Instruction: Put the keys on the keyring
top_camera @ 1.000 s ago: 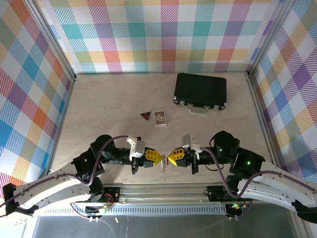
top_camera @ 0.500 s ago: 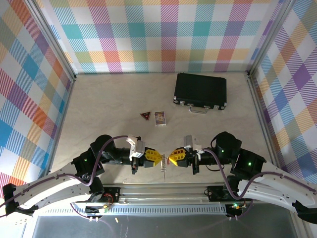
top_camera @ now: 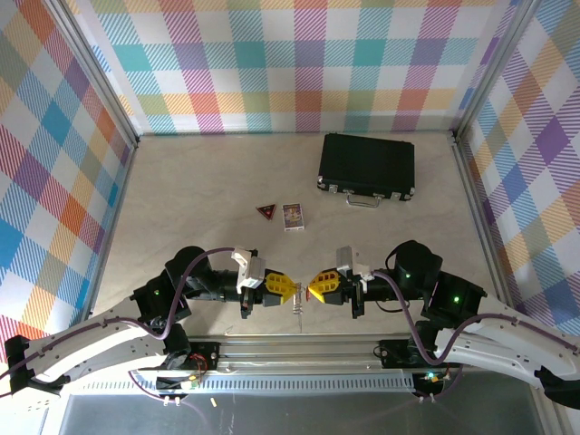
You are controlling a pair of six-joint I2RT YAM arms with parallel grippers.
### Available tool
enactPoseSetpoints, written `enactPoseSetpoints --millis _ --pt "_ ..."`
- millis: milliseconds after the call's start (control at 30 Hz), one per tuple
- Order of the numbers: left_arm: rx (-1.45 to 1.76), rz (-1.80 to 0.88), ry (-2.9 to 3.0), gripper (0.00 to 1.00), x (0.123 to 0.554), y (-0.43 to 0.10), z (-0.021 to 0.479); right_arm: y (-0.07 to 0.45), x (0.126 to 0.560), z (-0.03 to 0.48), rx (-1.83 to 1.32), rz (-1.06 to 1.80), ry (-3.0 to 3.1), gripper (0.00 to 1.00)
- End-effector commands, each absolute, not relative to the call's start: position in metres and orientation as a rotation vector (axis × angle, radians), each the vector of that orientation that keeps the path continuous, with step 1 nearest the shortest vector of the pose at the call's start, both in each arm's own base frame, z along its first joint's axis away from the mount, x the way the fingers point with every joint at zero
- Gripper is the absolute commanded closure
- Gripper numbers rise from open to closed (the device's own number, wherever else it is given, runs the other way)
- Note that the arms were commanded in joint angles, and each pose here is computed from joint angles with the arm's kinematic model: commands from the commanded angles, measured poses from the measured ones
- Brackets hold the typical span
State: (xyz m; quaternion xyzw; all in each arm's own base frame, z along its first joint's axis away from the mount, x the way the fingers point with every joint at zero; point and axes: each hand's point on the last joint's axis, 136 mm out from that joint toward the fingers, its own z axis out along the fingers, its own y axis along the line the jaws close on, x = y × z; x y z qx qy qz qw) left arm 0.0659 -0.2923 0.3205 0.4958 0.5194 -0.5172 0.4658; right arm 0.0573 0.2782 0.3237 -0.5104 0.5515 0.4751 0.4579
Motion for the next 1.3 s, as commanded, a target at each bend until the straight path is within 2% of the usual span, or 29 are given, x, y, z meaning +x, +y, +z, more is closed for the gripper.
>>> enactPoseSetpoints --millis 0,1267 --pt "1.194 -1.286 1.187 1.00 0.062 -0.289 0.345 0.281 0.051 0.327 -1.280 1.194 1.309 1.00" --pt "1.202 -1.266 1.233 1.00 0.065 -0.289 0.343 0.286 0.041 0.321 -1.370 1.227 1.290 1.00"
